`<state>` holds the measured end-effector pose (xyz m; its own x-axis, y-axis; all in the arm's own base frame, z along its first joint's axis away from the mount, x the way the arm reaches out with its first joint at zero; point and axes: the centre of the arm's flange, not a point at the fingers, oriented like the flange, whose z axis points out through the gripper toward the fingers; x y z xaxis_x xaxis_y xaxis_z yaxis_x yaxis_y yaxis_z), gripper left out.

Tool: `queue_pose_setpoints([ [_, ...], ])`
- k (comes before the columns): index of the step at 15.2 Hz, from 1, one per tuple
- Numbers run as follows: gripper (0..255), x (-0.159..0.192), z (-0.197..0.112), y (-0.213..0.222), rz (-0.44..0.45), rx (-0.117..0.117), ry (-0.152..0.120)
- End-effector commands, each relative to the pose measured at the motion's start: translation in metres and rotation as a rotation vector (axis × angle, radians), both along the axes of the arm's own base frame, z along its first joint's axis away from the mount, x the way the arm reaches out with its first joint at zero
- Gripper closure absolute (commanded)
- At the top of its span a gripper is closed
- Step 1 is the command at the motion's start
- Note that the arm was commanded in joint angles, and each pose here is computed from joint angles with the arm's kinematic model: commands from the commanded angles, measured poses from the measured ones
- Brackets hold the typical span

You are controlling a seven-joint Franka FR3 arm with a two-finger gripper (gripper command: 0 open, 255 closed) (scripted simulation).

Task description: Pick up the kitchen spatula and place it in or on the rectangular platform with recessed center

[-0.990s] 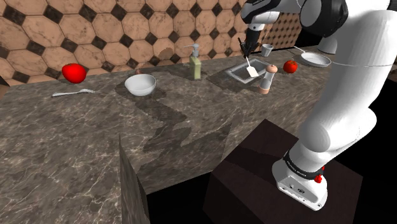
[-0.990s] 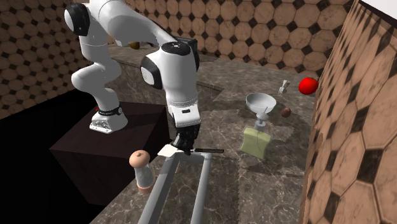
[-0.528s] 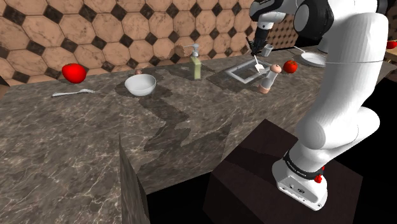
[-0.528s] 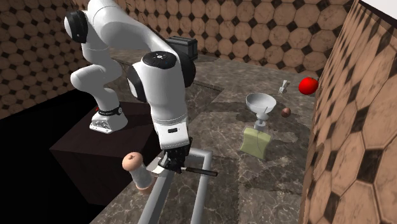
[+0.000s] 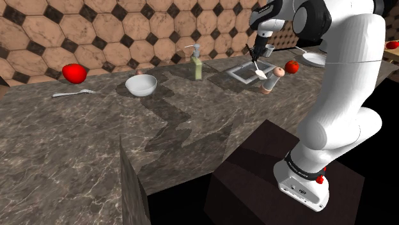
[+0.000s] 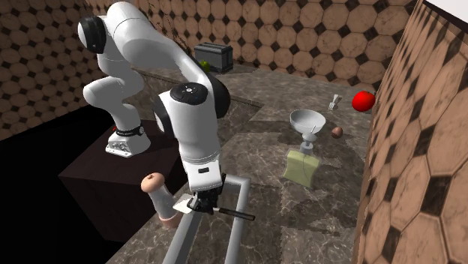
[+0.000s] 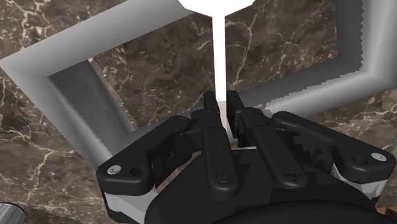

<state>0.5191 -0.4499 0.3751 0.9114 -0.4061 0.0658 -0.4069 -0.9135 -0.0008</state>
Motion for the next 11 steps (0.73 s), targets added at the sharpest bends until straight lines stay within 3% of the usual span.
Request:
queue_pose_setpoints([
  [1,255,0.001,-0.012,0.0,0.0,0.0,0.0],
  [6,255,0.001,-0.038,0.0,0.0,0.0,0.0],
  [11,255,0.001,-0.038,0.0,0.0,0.0,0.0],
])
